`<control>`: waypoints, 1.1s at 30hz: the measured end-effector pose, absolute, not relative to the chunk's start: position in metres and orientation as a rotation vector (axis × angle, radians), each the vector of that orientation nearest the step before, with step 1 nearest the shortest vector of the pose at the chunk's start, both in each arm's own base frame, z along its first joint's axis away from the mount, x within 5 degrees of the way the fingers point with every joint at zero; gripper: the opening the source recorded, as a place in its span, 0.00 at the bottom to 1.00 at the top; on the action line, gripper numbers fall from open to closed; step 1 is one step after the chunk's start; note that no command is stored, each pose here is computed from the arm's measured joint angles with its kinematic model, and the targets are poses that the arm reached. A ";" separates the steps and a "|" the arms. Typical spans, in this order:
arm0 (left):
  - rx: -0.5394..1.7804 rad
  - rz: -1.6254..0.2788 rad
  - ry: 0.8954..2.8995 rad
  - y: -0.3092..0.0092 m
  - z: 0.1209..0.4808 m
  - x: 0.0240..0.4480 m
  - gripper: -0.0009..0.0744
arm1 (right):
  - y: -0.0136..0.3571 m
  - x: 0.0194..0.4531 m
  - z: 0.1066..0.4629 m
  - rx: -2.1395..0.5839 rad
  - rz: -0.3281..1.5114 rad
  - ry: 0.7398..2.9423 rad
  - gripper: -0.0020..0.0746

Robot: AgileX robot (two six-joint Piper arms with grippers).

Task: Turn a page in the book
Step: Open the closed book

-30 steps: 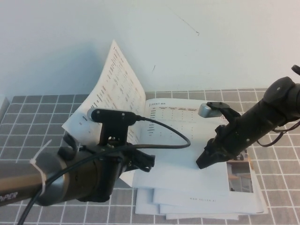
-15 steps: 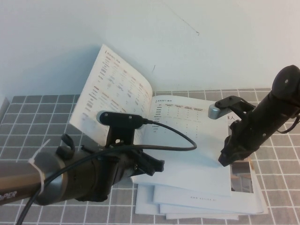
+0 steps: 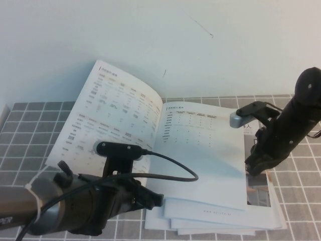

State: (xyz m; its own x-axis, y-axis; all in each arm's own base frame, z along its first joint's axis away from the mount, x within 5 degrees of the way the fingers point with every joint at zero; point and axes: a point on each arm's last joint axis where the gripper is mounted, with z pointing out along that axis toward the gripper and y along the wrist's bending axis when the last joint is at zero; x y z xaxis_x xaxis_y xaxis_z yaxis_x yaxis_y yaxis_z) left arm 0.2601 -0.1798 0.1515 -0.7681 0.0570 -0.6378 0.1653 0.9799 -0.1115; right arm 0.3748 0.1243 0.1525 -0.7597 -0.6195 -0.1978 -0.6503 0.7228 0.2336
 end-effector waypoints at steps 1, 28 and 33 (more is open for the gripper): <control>0.145 -0.214 2.451 -0.179 0.150 0.259 0.01 | 0.125 0.375 0.160 -1.030 0.445 2.797 0.02; 0.094 -0.437 2.425 -0.171 0.171 0.262 0.01 | 0.182 0.365 0.137 -1.124 0.648 2.676 0.02; -0.051 -0.547 2.419 -0.150 0.176 0.277 0.01 | 0.180 0.362 0.137 -1.185 0.633 2.698 0.02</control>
State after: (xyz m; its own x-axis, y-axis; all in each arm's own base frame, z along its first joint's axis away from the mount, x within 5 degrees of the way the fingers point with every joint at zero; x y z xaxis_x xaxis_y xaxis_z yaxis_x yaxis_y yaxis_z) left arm 0.2770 -0.1504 0.1759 -0.7890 -0.1715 -0.5900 0.0992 0.9121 -0.3977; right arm 0.3623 0.1797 0.1365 -0.6839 -0.6742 -0.2788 -0.7278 0.6041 0.3246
